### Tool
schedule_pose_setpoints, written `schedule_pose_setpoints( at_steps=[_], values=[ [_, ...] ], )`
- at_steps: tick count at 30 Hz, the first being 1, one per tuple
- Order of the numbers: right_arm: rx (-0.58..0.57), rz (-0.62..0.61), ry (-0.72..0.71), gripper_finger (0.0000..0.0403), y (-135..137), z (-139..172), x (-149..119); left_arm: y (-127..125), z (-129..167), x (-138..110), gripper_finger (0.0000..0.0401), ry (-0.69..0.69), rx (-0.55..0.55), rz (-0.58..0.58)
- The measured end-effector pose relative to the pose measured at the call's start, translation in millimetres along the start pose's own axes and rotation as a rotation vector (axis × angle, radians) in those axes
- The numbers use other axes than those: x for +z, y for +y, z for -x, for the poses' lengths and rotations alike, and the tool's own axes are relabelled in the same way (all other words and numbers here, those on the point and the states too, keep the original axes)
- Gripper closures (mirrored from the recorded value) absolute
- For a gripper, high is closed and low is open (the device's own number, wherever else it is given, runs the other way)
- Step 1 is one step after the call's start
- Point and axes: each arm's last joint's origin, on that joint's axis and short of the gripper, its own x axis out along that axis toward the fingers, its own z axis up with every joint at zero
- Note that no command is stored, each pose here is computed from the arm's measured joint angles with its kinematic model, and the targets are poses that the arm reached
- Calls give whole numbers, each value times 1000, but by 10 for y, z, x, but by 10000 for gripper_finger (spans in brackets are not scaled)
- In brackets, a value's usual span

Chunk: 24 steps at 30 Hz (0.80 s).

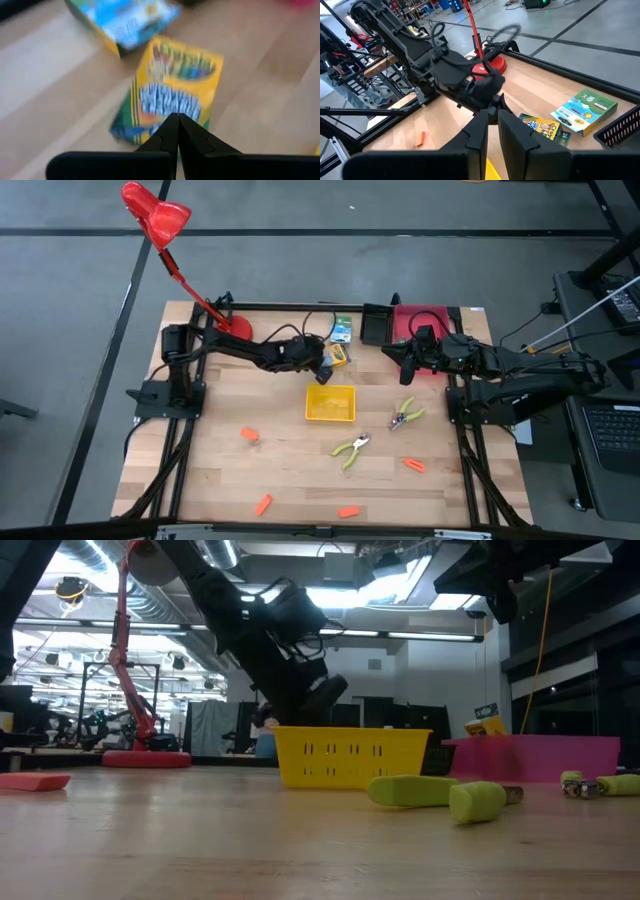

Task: Pick & Place School Supplies
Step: Put the bottom yellow crayon box into the red bin

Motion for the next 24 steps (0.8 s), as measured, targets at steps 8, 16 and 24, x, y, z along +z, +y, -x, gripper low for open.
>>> schedule_pose_setpoints(
  at_steps=[8,16,24],
  values=[
    [0,-28,0,355,0,0,0,-25,-125,-139,400,66,-17,-35],
    [-2,-34,-1,355,0,0,1,17,-107,-209,400,152,26,-62],
    [-7,-34,-5,355,-2,0,2,7,-65,-204,400,130,62,-37]
  ],
)
